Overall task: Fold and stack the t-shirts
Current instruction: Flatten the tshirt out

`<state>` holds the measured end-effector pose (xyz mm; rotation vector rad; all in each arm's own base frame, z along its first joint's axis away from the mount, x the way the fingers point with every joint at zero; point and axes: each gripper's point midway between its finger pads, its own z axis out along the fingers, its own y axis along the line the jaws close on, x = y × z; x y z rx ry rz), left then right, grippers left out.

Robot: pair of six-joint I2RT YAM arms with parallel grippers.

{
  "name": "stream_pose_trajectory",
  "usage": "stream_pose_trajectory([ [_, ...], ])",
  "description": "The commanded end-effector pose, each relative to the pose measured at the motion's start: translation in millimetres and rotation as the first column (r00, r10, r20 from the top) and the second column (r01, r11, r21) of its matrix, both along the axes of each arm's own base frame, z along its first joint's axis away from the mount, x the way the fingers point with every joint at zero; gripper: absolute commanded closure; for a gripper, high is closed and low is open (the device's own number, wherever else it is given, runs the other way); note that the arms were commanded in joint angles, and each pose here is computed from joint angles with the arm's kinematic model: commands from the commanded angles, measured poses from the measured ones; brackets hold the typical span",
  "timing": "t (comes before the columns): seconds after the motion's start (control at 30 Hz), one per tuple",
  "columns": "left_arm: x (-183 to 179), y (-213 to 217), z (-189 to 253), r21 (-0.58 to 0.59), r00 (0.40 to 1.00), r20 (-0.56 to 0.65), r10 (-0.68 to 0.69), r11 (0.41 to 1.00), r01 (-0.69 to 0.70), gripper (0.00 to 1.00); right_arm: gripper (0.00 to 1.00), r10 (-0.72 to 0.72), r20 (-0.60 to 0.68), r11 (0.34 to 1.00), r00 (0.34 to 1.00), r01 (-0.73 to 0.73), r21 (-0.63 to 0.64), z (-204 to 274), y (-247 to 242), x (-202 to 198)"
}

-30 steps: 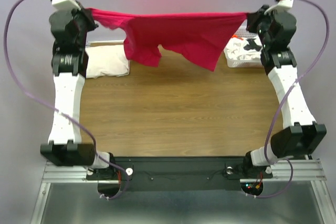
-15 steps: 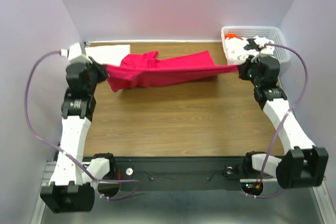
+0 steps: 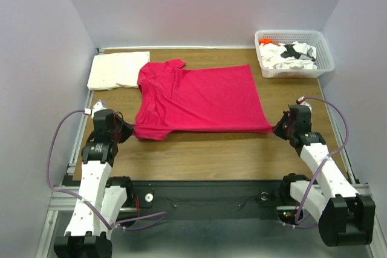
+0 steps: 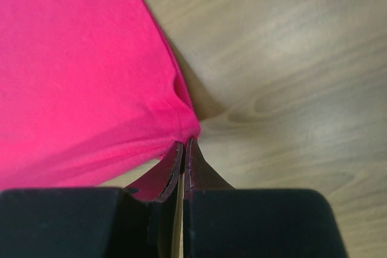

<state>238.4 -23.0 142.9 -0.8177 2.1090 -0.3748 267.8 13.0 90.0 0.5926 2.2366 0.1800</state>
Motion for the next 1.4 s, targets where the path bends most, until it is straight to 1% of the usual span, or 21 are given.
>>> stream_pose_trajectory([
  [0.0,-6,3,-4,-0.037,0.997,-0.042,0.066,0.997,-0.068,1.00,0.99,-0.132,-0.039,0.988,0.990,0.135,0.079,-5,-4,-10],
  [0.17,-11,2,-10,-0.049,0.995,-0.068,0.074,0.996,-0.077,1.00,0.99,-0.139,-0.075,0.988,0.987,0.143,0.052,-9,-8,-8],
  [0.3,-4,4,1,-0.018,0.998,-0.028,0.053,0.998,-0.053,1.00,0.99,-0.114,-0.043,0.993,0.993,0.114,0.001,11,-13,8],
  [0.33,-1,4,1,-0.003,0.999,-0.036,0.039,0.999,-0.039,1.00,0.99,-0.103,-0.042,0.995,0.994,0.103,-0.006,13,-13,11],
  [0.37,4,11,8,0.025,0.998,-0.020,0.061,0.998,-0.061,1.00,0.99,-0.085,-0.070,0.996,0.994,0.084,-0.010,10,-11,16],
  [0.43,11,12,7,0.057,0.999,-0.035,0.038,0.998,-0.036,1.00,0.99,-0.039,-0.068,0.999,0.997,0.037,-0.024,20,-9,29],
  [0.47,17,13,13,0.068,0.999,-0.021,0.031,0.997,-0.030,1.00,0.99,-0.003,-0.114,1.000,0.993,0.001,-0.023,10,-5,33],
  [0.53,25,14,6,0.102,0.998,-0.056,-0.004,0.995,0.010,1.00,0.99,0.021,-0.142,0.999,0.990,-0.025,-0.021,6,-3,40],
  [0.57,32,18,3,0.141,0.996,-0.085,-0.015,0.990,0.027,1.00,0.99,0.040,-0.163,0.999,0.986,-0.044,-0.020,4,-1,47],
  [0.67,46,23,0,0.189,0.991,-0.128,-0.036,0.980,0.060,1.00,0.99,0.072,-0.200,0.997,0.977,-0.076,-0.015,-3,2,61],
  [0.73,55,20,2,0.193,0.990,-0.122,-0.066,0.977,0.089,1.00,1.00,0.092,-0.195,0.995,0.977,-0.095,-0.008,1,5,72],
  [0.83,70,22,5,0.207,0.990,-0.120,-0.076,0.973,0.100,1.00,0.99,0.109,-0.224,0.993,0.968,-0.115,-0.012,-7,5,81],
  [0.87,77,24,10,0.222,0.992,-0.107,-0.072,0.970,0.094,1.00,0.99,0.122,-0.212,0.992,0.970,-0.129,-0.017,-1,6,89],
  [0.93,85,26,6,0.242,0.987,-0.130,-0.091,0.963,0.120,1.00,0.99,0.135,-0.215,0.989,0.967,-0.143,-0.023,0,6,96],
  [1.0,96,23,11,0.245,0.985,-0.125,-0.121,0.958,0.149,1.00,0.99,0.140,-0.237,0.988,0.961,-0.150,-0.027,-6,6,103],
  [1.03,100,20,3,0.251,0.978,-0.153,-0.144,0.951,0.180,0.98,0.99,0.169,-0.225,0.984,0.960,-0.175,-0.007,-2,11,109],
  [1.1,107,21,-2,0.263,0.974,-0.171,-0.148,0.946,0.189,0.97,0.99,0.181,-0.257,0.983,0.949,-0.186,0.005,-11,13,113],
  [1.13,112,13,-8,0.268,0.966,-0.194,-0.173,0.938,0.222,0.97,0.99,0.191,-0.258,0.981,0.947,-0.195,0.011,-9,14,117],
  [1.2,120,12,-17,0.281,0.955,-0.229,-0.187,0.927,0.248,0.96,0.99,0.210,-0.284,0.977,0.935,-0.211,0.025,-18,18,119],
  [1.33,135,1,-22,0.321,0.941,-0.260,-0.217,0.900,0.296,0.95,0.99,0.216,-0.301,0.976,0.929,-0.218,0.027,-23,19,123],
  [1.37,138,-3,-22,0.330,0.939,-0.263,-0.222,0.894,0.304,0.94,0.98,0.219,-0.302,0.975,0.928,-0.221,0.027,-24,21,124],
])
